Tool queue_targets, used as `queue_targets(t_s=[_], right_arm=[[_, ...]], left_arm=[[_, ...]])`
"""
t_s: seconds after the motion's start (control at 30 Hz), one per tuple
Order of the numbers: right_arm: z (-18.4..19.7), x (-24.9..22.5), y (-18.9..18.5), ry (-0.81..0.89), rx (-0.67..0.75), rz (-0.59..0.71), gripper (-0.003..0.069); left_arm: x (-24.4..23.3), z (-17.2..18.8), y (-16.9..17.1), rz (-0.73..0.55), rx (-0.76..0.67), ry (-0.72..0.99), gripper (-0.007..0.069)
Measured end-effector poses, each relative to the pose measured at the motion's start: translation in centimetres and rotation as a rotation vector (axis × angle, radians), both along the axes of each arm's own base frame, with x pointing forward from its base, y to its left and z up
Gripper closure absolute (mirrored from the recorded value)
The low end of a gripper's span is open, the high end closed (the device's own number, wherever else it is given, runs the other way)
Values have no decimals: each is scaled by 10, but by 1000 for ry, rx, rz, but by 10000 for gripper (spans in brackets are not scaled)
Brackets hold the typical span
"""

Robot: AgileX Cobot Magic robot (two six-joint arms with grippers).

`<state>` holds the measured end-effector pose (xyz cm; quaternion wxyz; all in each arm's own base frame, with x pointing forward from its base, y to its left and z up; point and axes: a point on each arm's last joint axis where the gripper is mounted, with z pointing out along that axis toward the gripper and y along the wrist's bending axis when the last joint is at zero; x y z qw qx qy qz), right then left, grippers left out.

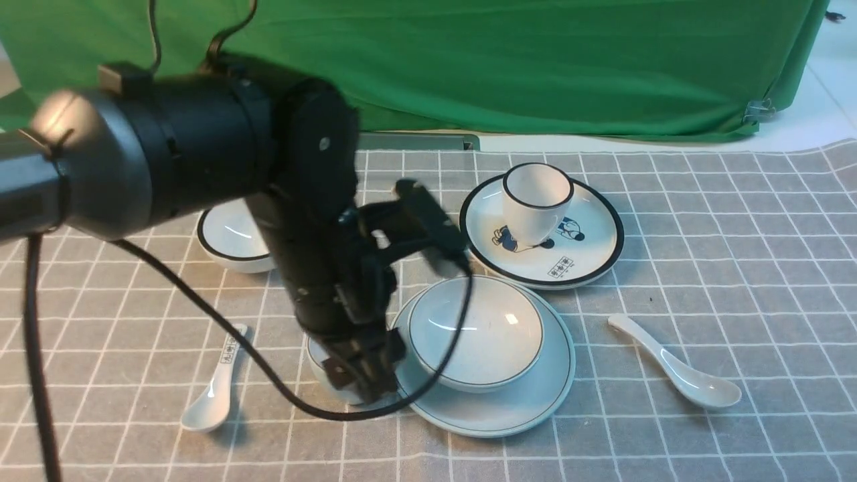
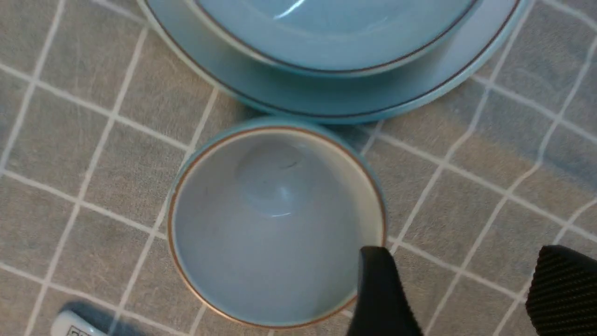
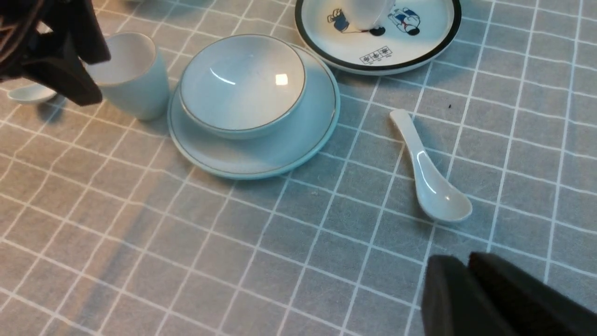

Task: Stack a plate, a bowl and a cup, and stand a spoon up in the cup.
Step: Use the left arm to grab a blue teacup, then use the left arm to put the blue teacup into the blue rice bowl in the middle

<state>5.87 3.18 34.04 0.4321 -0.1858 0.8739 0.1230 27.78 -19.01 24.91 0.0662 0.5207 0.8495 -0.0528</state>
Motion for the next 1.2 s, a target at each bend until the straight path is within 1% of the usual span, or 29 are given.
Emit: queue_targets(t_s=[0.17, 0.27, 0.37, 0.4, 0.43, 0.47, 0.53, 0.6, 0.63, 0.67, 0.7, 0.83, 0.87, 0.93, 1.0, 1.03, 1.1, 1.2], right_arm=[[0, 0, 0, 3, -1, 0, 571], [0, 0, 0, 3, 0, 1, 571], [0, 0, 0, 3, -1, 1, 571], [0, 0, 0, 4, -1, 1, 571], [0, 0, 0, 4, -1, 1, 571], [0, 0, 0, 4, -1, 1, 571], [0, 0, 0, 5, -1, 1, 571], [0, 0, 0, 6, -2, 1, 571], [0, 0, 0, 6, -2, 1, 571], [0, 0, 0, 6, -2, 1, 571], [0, 0, 0, 6, -2, 1, 571], [0, 0, 0, 6, -2, 1, 569], [0, 0, 0, 7, -2, 1, 569], [0, 0, 0, 7, -1, 1, 569], [0, 0, 0, 7, -1, 1, 569], [0, 0, 0, 7, -1, 1, 569], [0, 0, 0, 7, -1, 1, 569], [-1, -1, 0, 19, -6, 3, 569]], left_arm=[[16, -15, 5, -29, -3, -21, 224], [19, -29, 2, -45, 10, 13, 230], [22, -43, 0, -50, 24, 49, 251], [23, -51, 0, -52, 44, 82, 304], [23, -55, 0, -53, 53, 99, 331], [23, -59, 0, -55, 60, 111, 398], [22, -59, 0, -57, 64, 119, 511], [20, -48, 1, -57, 62, 106, 583], [20, -48, 0, -56, 63, 108, 586], [17, -36, 0, -51, 58, 104, 590], [17, -32, -1, -51, 54, 97, 591], [13, 33, -28, -92, -56, -64, 591], [12, 45, -36, -108, -83, -93, 591], [13, 59, -53, -140, -120, -120, 591], [15, 57, -63, -159, -123, -116, 591], [18, 49, -76, -180, -110, -99, 591], [23, 35, -87, -200, -78, -73, 591], [36, 1, -99, -213, -8, -34, 591]])
